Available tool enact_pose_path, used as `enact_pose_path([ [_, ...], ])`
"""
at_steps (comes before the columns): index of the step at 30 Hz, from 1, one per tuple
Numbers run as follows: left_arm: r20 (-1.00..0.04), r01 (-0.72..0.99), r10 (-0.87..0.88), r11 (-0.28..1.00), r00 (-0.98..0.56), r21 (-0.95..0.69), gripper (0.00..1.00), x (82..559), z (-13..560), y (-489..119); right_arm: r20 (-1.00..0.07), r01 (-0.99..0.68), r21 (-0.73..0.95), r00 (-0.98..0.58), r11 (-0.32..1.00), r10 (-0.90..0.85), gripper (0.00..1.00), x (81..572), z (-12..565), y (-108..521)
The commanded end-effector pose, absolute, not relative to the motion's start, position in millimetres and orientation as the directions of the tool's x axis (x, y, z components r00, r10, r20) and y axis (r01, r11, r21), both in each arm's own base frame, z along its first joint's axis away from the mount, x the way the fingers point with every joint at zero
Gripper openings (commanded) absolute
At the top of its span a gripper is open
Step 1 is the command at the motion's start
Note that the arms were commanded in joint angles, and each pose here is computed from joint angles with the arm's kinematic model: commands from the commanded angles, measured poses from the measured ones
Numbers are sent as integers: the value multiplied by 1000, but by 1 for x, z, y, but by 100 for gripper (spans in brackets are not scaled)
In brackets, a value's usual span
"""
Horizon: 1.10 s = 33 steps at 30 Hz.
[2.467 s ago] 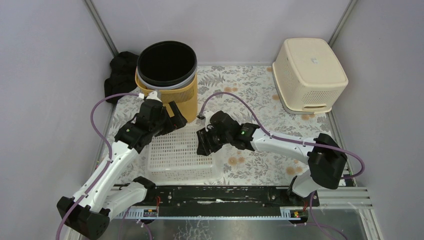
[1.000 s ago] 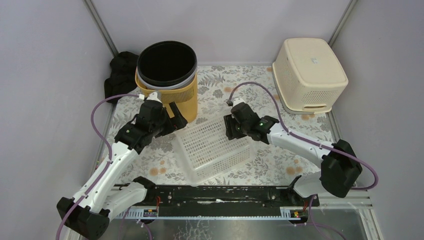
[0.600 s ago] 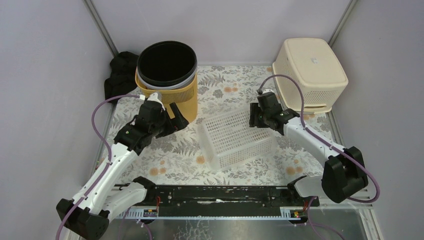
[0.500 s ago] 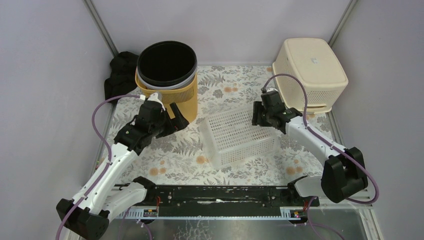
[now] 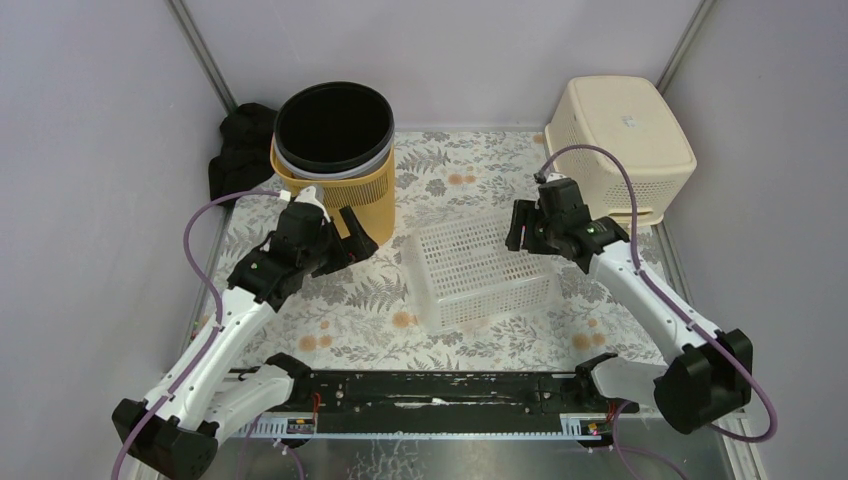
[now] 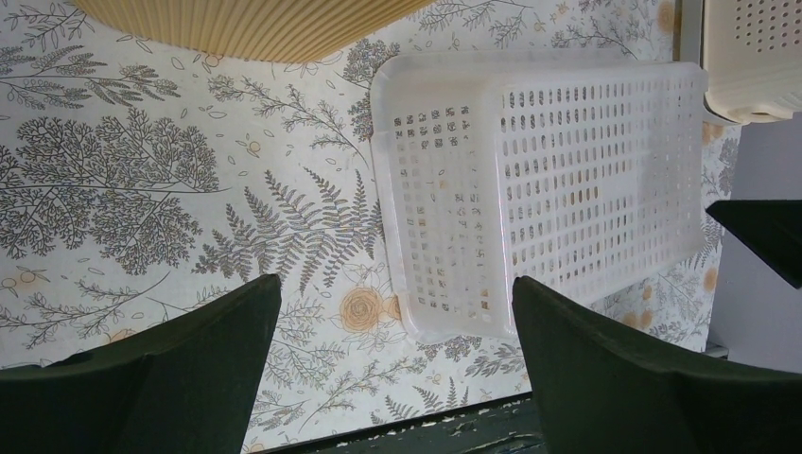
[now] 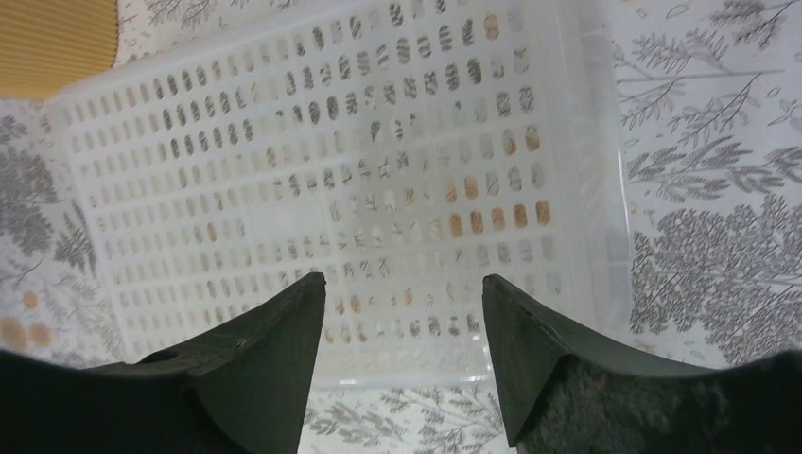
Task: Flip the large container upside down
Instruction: Move the container to the center of the board.
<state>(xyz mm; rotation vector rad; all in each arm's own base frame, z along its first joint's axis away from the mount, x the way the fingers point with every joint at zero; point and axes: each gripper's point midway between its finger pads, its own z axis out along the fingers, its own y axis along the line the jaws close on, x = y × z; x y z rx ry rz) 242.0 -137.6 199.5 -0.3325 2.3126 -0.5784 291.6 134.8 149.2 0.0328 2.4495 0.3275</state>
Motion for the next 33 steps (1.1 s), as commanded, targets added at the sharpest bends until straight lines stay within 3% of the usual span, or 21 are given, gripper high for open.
enact_pose_path([
  [1,-615,-34,-396,857,-681,-514,100,249,210,-141,-552,-80,314,-826,946,113,70,261,157,143],
  [17,-630,-23,-395,857,-669,-514,100,252,220,-141,-445,-282,373,-890,884,-95,70,149,162,214],
  [24,-630,-25,-400,855,-666,-517,100,251,221,-140,-392,-246,371,-916,895,-89,70,137,118,212],
  [33,-624,-36,-407,854,-667,-519,100,249,216,-139,-419,-218,391,-907,894,-38,68,161,93,235],
])
